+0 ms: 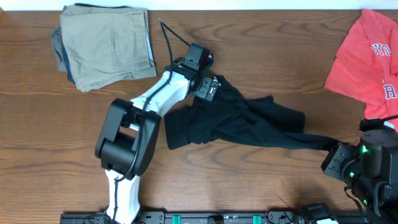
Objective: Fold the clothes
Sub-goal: 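Reach the left gripper to the shirt's left collar and grasp it, then lift the shirt with both grippers and lay it flat at center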
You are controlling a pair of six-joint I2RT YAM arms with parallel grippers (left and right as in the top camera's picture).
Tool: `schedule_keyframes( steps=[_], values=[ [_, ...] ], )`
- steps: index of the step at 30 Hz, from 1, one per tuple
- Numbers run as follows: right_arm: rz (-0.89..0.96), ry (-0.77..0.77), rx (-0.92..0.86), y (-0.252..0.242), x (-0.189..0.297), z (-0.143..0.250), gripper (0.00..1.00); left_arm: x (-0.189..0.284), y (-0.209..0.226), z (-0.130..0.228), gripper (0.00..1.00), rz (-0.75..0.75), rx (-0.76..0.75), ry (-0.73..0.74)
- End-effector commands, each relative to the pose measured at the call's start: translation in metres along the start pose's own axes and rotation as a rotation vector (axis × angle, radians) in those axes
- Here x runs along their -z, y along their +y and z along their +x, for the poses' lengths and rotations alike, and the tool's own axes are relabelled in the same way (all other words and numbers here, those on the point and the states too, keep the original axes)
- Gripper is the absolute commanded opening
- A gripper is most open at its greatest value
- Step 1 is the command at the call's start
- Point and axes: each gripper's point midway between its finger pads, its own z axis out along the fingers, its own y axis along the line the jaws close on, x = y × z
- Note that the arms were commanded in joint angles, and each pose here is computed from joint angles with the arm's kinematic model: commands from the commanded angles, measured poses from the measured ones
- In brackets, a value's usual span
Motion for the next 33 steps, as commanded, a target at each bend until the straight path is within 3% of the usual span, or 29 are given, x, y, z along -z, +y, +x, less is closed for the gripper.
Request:
schedule_keyframes(
  steps=[1,15,22,25,29,33],
  values=[
    [0.022,-0.014,0.007,-0.003,-0.001,-0.004,0.01,-0.011,0.000,-0.003,0.98,0.002,-0.020,-0.010],
    [0.058,0.047,0.021,0.003,-0.020,-0.007,0.01,-0.023,-0.020,-0.027,0.98,0.042,-0.033,-0.120],
    [0.086,0.093,0.032,0.006,-0.033,-0.007,0.01,-0.022,-0.021,-0.033,0.55,0.046,-0.019,-0.144],
    [0.093,0.103,0.034,0.006,-0.036,-0.007,0.01,-0.022,-0.022,-0.033,0.54,0.049,-0.019,-0.143],
    [0.095,0.107,0.035,0.007,-0.037,-0.008,0.01,-0.022,-0.030,-0.031,0.45,0.100,-0.020,-0.137],
    [0.093,0.103,0.034,0.008,-0.037,-0.009,0.01,-0.023,-0.040,-0.026,0.45,0.154,-0.025,-0.124]
  ],
)
